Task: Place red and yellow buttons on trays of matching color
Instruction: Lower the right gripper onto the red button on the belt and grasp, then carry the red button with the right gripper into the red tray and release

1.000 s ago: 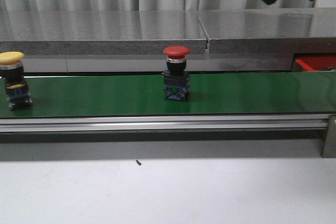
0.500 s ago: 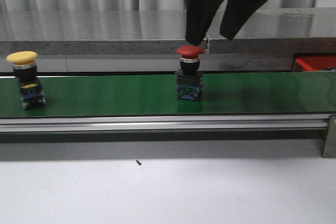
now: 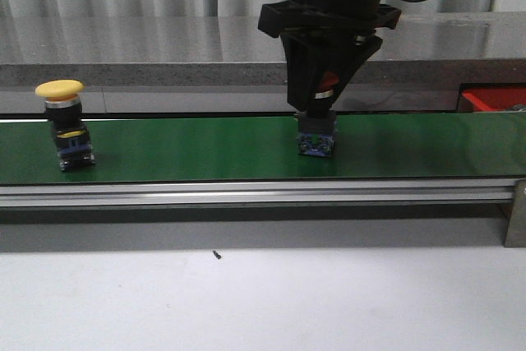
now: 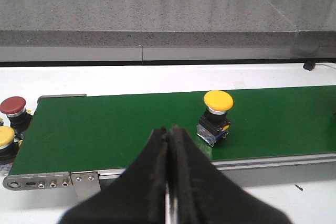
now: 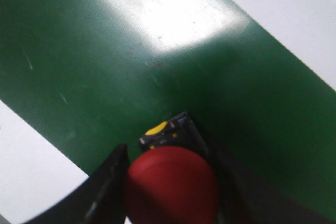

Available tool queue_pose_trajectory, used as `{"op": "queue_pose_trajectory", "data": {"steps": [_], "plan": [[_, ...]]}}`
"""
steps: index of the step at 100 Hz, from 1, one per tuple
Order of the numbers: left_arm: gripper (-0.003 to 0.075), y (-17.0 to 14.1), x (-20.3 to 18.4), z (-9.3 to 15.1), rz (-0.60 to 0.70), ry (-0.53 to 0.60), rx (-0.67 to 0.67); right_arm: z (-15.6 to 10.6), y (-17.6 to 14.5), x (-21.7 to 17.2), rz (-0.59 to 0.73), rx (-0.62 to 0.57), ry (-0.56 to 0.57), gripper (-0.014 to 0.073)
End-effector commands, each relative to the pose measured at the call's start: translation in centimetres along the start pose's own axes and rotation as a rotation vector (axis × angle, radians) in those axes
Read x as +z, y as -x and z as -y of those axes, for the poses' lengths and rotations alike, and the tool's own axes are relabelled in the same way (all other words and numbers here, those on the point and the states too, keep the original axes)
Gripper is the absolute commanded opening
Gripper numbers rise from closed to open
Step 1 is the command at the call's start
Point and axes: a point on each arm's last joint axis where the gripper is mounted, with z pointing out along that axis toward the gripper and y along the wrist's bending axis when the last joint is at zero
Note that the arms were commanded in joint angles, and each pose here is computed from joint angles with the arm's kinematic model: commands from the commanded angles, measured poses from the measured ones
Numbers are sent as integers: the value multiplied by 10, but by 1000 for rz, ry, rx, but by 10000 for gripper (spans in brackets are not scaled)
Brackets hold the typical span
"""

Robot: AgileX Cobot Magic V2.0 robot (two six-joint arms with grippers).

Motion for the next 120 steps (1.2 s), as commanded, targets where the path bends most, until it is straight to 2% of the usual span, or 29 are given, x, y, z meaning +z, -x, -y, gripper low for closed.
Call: {"op": "queue_pose_trajectory", "data": {"steps": [1,12,28,45,80,120], "plan": [[-19,14,-3,1,93,-8,-11,-4,8,-30,108,-25,-18,183],[-19,14,-3,1,93,-8,-11,-3,10,-30,131,-25,-24,115],[-19,14,-3,1,93,-8,-11,-3,12,-40,154,-22,-26,112],[-19,14,-3,1,93,-8,-11,12,7,-75,234,14,-60,112],[-19,14,-3,1,92,-10,-10,92,-28,-107,206,225,-153,112],[-19,14,-3,1,92,-10,-10,187,-86,-133,224,502,-283,112]]}}
